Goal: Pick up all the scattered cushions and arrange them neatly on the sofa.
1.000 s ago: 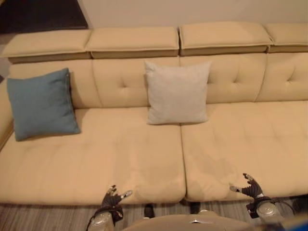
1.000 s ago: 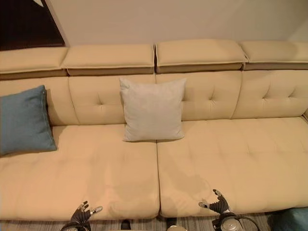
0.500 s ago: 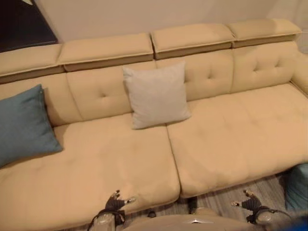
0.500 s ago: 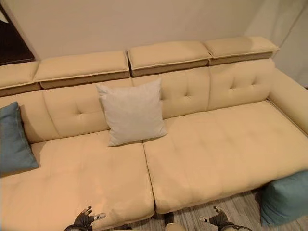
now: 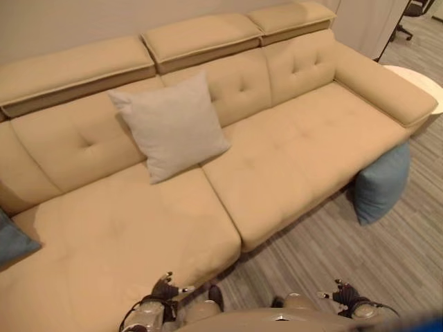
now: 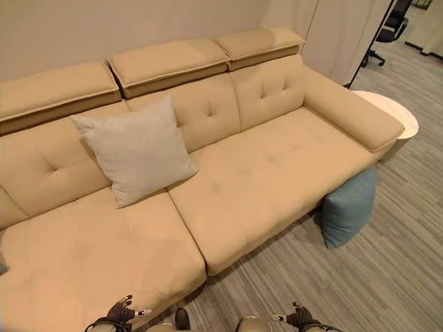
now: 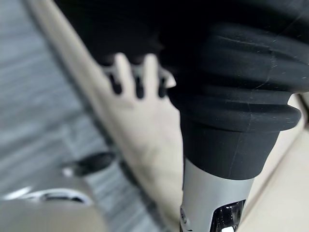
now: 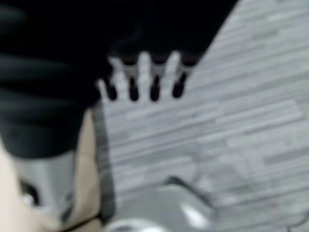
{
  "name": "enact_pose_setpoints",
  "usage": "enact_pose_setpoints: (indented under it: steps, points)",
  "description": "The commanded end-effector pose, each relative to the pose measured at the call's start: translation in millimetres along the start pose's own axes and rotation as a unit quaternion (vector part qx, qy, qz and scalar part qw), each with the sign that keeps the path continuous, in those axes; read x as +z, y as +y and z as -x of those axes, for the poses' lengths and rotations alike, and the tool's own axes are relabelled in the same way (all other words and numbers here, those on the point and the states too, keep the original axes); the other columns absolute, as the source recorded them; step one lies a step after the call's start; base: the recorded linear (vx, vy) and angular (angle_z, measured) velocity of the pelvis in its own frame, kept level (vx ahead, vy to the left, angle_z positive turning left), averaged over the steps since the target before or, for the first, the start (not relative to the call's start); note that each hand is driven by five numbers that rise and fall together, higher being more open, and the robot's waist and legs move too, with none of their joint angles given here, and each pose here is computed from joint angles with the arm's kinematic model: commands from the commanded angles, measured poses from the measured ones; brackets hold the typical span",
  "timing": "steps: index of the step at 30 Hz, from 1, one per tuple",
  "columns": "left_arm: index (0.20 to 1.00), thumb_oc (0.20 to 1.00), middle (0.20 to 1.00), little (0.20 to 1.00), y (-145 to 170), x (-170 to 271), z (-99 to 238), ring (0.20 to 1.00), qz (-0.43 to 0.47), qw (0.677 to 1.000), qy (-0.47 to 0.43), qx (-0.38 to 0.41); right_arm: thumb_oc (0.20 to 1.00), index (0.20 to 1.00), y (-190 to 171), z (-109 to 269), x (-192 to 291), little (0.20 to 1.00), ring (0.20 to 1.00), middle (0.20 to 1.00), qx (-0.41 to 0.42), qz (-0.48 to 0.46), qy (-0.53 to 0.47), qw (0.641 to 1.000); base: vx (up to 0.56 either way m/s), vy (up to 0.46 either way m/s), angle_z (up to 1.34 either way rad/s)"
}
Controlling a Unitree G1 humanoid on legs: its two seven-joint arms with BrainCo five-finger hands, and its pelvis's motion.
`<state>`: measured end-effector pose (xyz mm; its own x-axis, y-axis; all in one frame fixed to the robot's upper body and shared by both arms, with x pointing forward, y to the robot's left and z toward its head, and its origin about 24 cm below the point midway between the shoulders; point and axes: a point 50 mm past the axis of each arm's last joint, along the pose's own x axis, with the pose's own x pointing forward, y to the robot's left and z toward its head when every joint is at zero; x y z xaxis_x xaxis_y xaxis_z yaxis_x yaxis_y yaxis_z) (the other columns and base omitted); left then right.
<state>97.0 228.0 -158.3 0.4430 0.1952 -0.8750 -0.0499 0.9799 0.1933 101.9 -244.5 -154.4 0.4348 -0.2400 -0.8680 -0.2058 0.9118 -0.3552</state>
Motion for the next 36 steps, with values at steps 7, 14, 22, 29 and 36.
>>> enact_pose_setpoints:
  steps: [7, 14, 22, 29, 36]
  points:
    - [1.000, 1.000, 1.000, 1.000, -24.2, 37.9, -5.6, 1.000, -0.048, 0.996, -0.060, -0.040, 1.000, 1.000, -4.0, -2.1, 13.9, 1.000, 1.000, 1.000, -0.002, 0.003, -0.026, 1.000, -0.10, -0.152, -0.73]
    - [1.000, 1.000, 1.000, 1.000, -33.9, 49.0, -6.5, 1.000, -0.062, 0.994, -0.076, -0.048, 1.000, 1.000, -13.0, -3.2, 16.3, 1.000, 1.000, 1.000, -0.013, 0.002, -0.026, 1.000, -0.14, 0.058, -0.89]
    - [1.000, 1.000, 1.000, 1.000, -19.2, 60.7, -8.5, 1.000, -0.105, 0.990, -0.090, -0.032, 1.000, 1.000, -2.8, -4.3, 24.7, 1.000, 1.000, 1.000, -0.002, 0.009, -0.035, 0.999, -0.13, 0.089, -0.98]
    - [1.000, 1.000, 1.000, 1.000, -15.2, 51.5, -8.5, 1.000, -0.100, 0.992, -0.071, -0.030, 1.000, 1.000, 0.9, -2.2, 10.3, 1.000, 1.000, 1.000, 0.005, 0.005, -0.013, 1.000, -0.06, -0.034, -0.66]
    - [1.000, 1.000, 1.000, 1.000, -28.6, 49.1, -7.3, 1.000, -0.077, 0.993, -0.071, -0.046, 1.000, 1.000, -10.8, -2.3, 9.4, 1.000, 1.000, 1.000, -0.010, -0.002, -0.016, 1.000, 0.07, -0.165, -0.26]
